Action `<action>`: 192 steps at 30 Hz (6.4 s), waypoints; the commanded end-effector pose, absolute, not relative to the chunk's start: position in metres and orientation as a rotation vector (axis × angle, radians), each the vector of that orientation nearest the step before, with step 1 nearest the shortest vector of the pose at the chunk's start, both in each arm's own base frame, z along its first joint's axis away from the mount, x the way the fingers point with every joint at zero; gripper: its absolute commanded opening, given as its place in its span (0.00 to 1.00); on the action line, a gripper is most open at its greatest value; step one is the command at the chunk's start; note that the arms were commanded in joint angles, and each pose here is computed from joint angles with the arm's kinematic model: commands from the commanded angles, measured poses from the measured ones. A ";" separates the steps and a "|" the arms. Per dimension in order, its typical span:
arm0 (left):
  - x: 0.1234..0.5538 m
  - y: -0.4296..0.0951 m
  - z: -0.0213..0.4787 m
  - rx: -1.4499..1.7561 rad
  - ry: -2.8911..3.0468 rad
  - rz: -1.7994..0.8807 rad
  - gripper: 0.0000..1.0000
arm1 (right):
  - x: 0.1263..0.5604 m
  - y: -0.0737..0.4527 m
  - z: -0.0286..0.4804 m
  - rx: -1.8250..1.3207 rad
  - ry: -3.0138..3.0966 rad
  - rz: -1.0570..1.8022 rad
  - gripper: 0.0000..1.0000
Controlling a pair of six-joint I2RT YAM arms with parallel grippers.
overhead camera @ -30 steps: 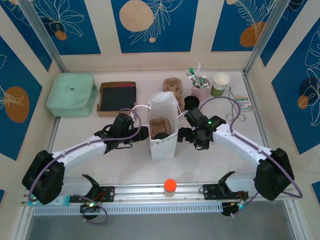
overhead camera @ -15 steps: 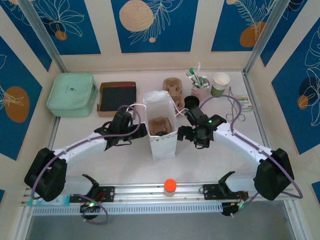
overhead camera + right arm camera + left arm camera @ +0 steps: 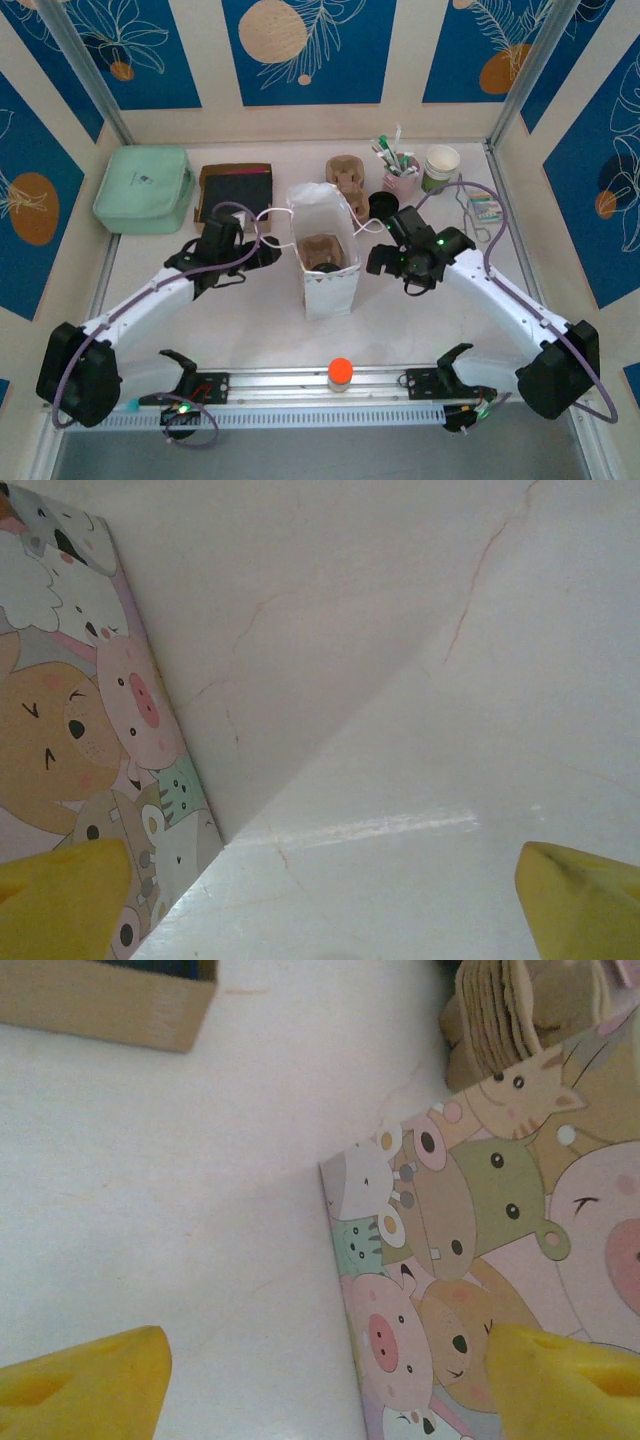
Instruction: Pack the takeout coffee
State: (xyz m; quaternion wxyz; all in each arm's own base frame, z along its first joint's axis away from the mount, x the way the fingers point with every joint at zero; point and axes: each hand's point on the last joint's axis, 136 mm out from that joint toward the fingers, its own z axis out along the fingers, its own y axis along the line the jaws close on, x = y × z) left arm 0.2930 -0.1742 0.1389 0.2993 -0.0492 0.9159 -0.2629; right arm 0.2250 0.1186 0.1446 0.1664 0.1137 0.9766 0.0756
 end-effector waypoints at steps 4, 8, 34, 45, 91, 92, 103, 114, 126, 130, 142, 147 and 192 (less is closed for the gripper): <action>0.292 -0.148 0.168 -0.135 2.374 -0.635 0.85 | 0.233 0.099 0.177 0.304 2.709 0.178 0.99; 0.288 -0.136 0.179 -0.146 2.343 -0.610 0.86 | 0.243 0.090 0.194 0.297 2.669 0.173 0.99; 0.266 -0.125 0.198 -0.081 2.258 -0.626 0.84 | 0.357 0.086 0.279 0.271 2.486 0.342 0.90; 0.255 -0.122 0.186 -0.084 2.272 -0.634 0.82 | 0.399 0.066 0.272 0.346 2.492 0.315 0.66; 0.251 -0.120 0.185 -0.089 2.276 -0.632 0.80 | 0.478 0.039 0.188 0.494 2.650 0.347 0.38; 0.251 -0.120 0.186 -0.089 2.276 -0.632 0.80 | 0.478 0.039 0.186 0.492 2.654 0.347 0.35; 0.253 -0.119 0.188 -0.089 2.273 -0.619 0.79 | 0.480 0.041 0.183 0.486 2.668 0.352 0.27; 0.254 -0.120 0.195 -0.083 2.262 -0.623 0.79 | 0.479 0.045 0.187 0.466 2.667 0.340 0.20; 0.252 -0.119 0.199 -0.082 2.253 -0.626 0.78 | 0.474 0.049 0.194 0.446 2.666 0.329 0.11; 0.252 -0.119 0.200 -0.083 2.251 -0.625 0.78 | 0.471 0.051 0.197 0.437 2.663 0.327 0.07; 0.250 -0.119 0.204 -0.080 2.241 -0.634 0.78 | 0.455 0.044 0.209 0.445 2.666 0.275 0.06; 0.250 -0.120 0.206 -0.078 2.235 -0.640 0.78 | 0.449 0.042 0.217 0.442 2.647 0.271 0.06; 0.246 -0.119 0.215 -0.080 2.214 -0.652 0.77 | 0.427 0.047 0.273 0.325 2.584 0.118 0.06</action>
